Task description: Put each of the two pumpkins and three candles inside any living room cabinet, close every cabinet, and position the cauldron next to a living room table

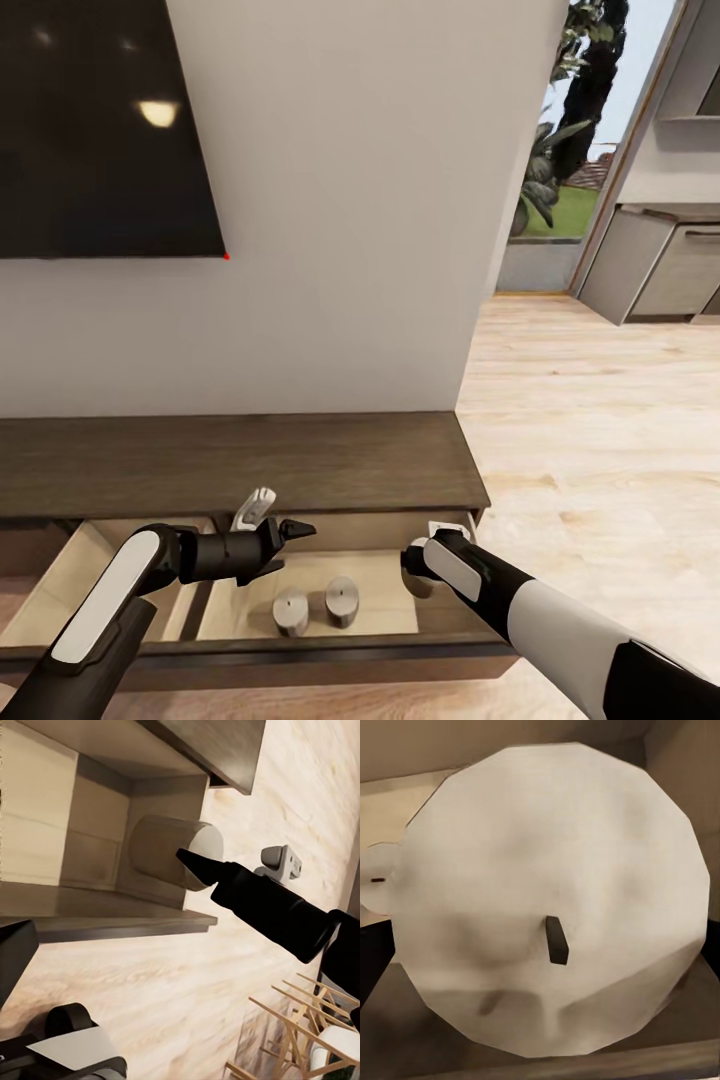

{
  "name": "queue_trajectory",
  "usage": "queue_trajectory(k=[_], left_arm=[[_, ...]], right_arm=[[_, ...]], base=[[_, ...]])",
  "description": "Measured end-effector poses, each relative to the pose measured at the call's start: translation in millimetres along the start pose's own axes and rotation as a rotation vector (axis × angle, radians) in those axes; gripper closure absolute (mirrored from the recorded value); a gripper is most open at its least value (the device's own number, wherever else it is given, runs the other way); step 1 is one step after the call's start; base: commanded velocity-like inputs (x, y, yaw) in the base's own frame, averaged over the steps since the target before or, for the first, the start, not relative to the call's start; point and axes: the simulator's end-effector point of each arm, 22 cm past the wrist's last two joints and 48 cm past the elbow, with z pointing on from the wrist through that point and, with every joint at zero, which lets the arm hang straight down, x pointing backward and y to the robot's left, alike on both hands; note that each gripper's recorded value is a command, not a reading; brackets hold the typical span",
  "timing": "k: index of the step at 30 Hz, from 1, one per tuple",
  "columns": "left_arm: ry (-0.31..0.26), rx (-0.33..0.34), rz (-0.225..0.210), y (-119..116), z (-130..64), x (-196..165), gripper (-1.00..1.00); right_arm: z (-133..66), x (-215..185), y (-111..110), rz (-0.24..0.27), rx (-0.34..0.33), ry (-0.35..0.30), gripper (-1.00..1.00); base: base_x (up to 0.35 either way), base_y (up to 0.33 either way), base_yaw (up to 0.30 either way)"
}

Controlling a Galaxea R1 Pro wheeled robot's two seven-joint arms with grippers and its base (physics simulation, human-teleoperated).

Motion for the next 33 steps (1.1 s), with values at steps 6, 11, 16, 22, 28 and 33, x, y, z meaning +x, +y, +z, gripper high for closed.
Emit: queue_trajectory(k=[6,11,16,22,28,33], left_arm=[[0.000,0.001,0.000,9.2,7.2,2.9,-1.00],[0.005,0.002,0.003,16.5,14.2,7.0,-1.00],[0.006,0.004,0.003,24.1,20.2,9.8,-1.00],[0.028,0.061,0.015,18.9,31.0,21.3,-1.00],[0.041,0.093,0.023,20.9,39.8,29.5,-1.00],[0.032,0.111,0.039,27.2,38.1,28.1,-1.00]], right_arm=[[10.8,5.5,-1.1,0.000,0.001,-0.001,1.00],[19.8,10.4,-1.7,0.000,0.001,-0.001,1.00],[28.8,15.5,-1.9,0.000,0.000,-0.001,1.00],[39.8,21.8,-2.4,-0.001,0.000,-0.001,1.00],[50.8,27.9,-3.1,-0.001,0.001,-0.001,1.00],[59.9,33.3,-3.2,-0.002,0.000,-0.002,1.00]], base=[[0.000,0.000,0.000],[0.000,0.000,0.000],[0.000,0.000,0.000],[0.000,0.000,0.000],[0.000,0.000,0.000],[0.000,0.000,0.000]])
